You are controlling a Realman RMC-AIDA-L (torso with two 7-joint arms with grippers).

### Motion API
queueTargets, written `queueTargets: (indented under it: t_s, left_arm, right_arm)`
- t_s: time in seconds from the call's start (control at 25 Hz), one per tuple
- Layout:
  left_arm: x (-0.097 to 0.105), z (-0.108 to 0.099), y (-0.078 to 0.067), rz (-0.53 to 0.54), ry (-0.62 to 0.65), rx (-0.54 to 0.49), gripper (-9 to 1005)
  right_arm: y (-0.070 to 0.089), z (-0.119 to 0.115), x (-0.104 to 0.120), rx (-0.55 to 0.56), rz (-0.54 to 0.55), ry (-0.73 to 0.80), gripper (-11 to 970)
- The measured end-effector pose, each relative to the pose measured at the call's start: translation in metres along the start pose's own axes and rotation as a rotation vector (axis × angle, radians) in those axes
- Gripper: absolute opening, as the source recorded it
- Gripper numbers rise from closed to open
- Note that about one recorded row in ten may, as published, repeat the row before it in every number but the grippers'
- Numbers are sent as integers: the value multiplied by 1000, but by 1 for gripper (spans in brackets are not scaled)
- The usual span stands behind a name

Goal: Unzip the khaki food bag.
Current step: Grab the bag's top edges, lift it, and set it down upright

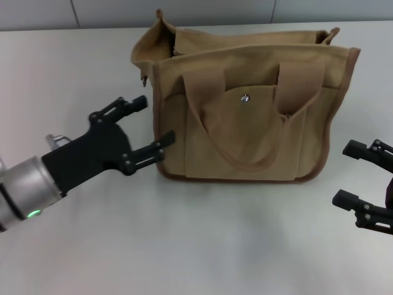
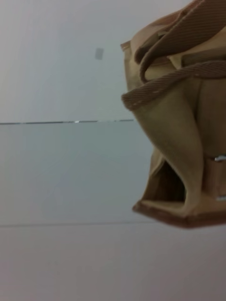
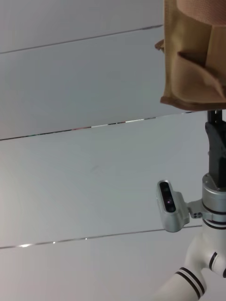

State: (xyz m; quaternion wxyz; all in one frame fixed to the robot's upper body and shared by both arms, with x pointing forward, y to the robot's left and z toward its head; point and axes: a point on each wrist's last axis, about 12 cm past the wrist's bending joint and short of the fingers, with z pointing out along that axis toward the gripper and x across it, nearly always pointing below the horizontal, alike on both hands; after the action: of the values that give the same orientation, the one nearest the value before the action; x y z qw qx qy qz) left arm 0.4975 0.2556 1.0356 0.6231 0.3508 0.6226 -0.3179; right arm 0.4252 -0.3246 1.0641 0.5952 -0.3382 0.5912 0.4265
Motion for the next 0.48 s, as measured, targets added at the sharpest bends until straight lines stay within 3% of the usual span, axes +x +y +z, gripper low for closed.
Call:
queueTargets:
  t_s: [0.08, 0.16, 0.2, 0.32, 0.48]
  left_arm:
    - [0, 0, 0, 0, 0, 0, 732]
    - [3, 20, 0, -7, 24, 8, 726]
    - [3, 20, 0, -7, 24, 8, 723]
    - [4, 36, 4, -40, 36, -44, 713]
    - [6, 41, 6, -52, 48, -86, 700]
  right_arm:
    - [0, 0, 1, 6, 2, 2, 842]
    - [1, 0, 2, 9, 4, 2, 843]
    - [1, 0, 2, 13, 5, 2, 843]
    - [1, 1, 3, 29, 7, 1, 843]
    - [0, 1, 4, 44, 6, -4, 842]
